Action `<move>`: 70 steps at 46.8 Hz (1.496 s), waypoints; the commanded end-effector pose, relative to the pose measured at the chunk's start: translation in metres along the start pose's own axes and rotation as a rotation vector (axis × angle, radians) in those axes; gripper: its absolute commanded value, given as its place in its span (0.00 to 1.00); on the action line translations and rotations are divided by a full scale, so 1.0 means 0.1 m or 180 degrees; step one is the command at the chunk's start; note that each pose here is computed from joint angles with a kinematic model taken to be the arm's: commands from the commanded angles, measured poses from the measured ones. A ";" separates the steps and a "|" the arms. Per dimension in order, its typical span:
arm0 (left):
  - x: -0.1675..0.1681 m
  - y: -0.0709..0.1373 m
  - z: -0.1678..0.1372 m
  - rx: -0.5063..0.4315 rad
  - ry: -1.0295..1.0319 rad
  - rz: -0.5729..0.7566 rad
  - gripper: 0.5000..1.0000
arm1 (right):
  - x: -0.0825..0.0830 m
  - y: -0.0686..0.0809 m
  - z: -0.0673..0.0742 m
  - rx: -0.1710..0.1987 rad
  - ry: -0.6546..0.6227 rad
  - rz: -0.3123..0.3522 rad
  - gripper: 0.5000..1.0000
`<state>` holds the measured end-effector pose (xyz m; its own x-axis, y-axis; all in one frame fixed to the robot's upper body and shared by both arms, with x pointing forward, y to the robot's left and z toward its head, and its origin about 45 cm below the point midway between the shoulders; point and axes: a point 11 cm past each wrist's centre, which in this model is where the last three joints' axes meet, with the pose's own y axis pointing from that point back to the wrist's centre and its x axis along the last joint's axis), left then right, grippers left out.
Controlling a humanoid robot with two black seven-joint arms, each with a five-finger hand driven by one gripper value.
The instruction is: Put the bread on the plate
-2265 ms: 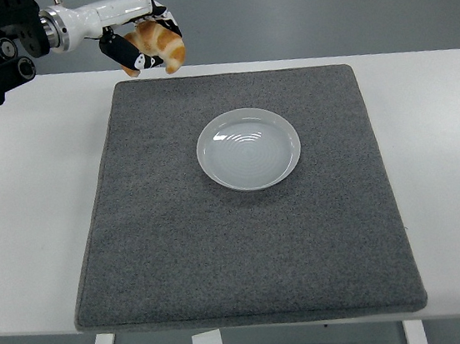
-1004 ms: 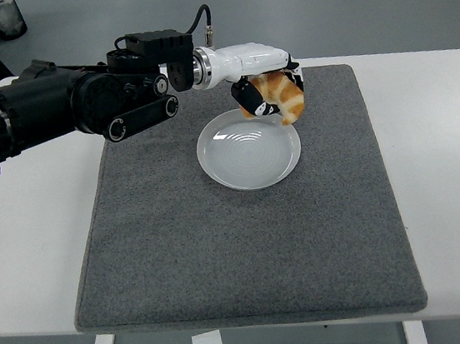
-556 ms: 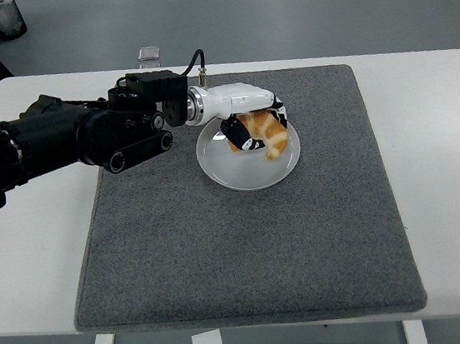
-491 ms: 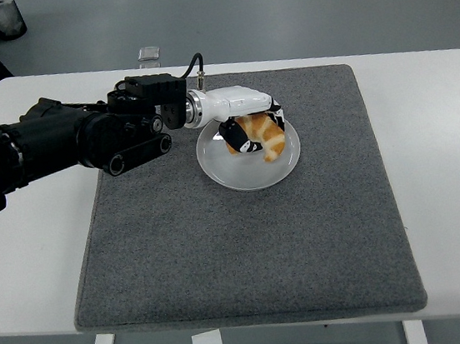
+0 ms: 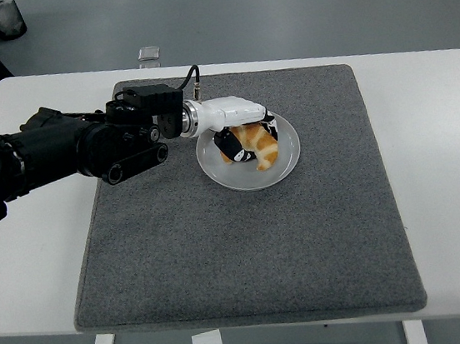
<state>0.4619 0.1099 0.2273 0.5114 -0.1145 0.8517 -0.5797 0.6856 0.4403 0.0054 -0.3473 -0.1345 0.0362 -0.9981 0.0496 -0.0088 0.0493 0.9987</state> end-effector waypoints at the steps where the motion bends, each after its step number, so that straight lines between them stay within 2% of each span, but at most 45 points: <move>1: -0.03 0.00 -0.01 0.0002 0.0006 0.0007 0.00 | 0.00 0.00 0.00 0.0000 0.0000 0.0000 0.90; 22: -0.11 0.00 -0.04 0.0014 0.0010 0.0120 0.00 | 0.00 0.00 0.00 0.0000 0.0000 0.0000 0.90; 23: -0.11 0.00 -0.03 0.0010 0.0006 0.0131 0.06 | 0.00 0.00 0.00 0.0000 0.0000 0.0000 0.90; 24: -0.10 -0.01 -0.02 0.0003 -0.0001 0.0150 0.22 | 0.00 0.00 0.00 0.0000 0.0000 0.0000 0.90; 25: -0.10 -0.01 -0.02 -0.0005 -0.0001 0.0159 0.43 | 0.00 0.00 0.00 0.0000 0.0000 0.0000 0.90; 26: -0.10 -0.01 -0.01 -0.0009 -0.0005 0.0164 0.48 | 0.00 0.00 0.00 0.0000 0.0000 0.0000 0.90; 30: -0.10 -0.01 0.00 -0.0013 -0.0003 0.0159 0.54 | 0.00 0.00 0.00 0.0000 0.0000 0.0000 0.90; 31: -0.10 -0.01 0.00 -0.0013 -0.0003 0.0159 0.63 | 0.00 0.00 0.00 0.0000 0.0000 0.0000 0.90; 32: -0.10 0.00 -0.01 -0.0008 0.0002 0.0162 0.78 | 0.00 0.00 0.00 0.0000 0.0000 0.0000 0.90; 33: -0.09 0.00 -0.01 -0.0009 0.0003 0.0171 0.89 | 0.00 0.00 0.00 0.0000 0.0000 0.0000 0.90; 37: -0.10 -0.01 0.00 -0.0021 0.0015 0.0170 0.98 | 0.00 0.00 0.00 0.0000 0.0000 0.0000 0.90; 46: -0.06 -0.01 0.02 -0.0039 0.0080 0.0215 0.98 | 0.00 0.00 0.00 0.0000 0.0000 0.0000 0.90; 52: 0.09 -0.01 0.06 -0.0082 0.0174 0.0351 0.99 | 0.00 0.00 0.00 0.0000 0.0000 0.0000 0.90; 61: 0.46 0.07 0.13 -0.0206 0.0469 0.0642 0.99 | 0.00 0.00 0.00 0.0000 0.0000 0.0000 0.90; 70: 0.98 0.27 0.05 -0.0322 0.1159 0.1136 0.99 | 0.00 0.00 0.00 0.0000 0.0000 0.0000 0.90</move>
<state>0.4864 0.1055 0.3114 0.4897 0.2992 0.8190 -0.6769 0.7225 0.1408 0.0054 -0.3473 -0.1345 0.0361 -0.9981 0.0495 -0.0091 0.0492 0.9987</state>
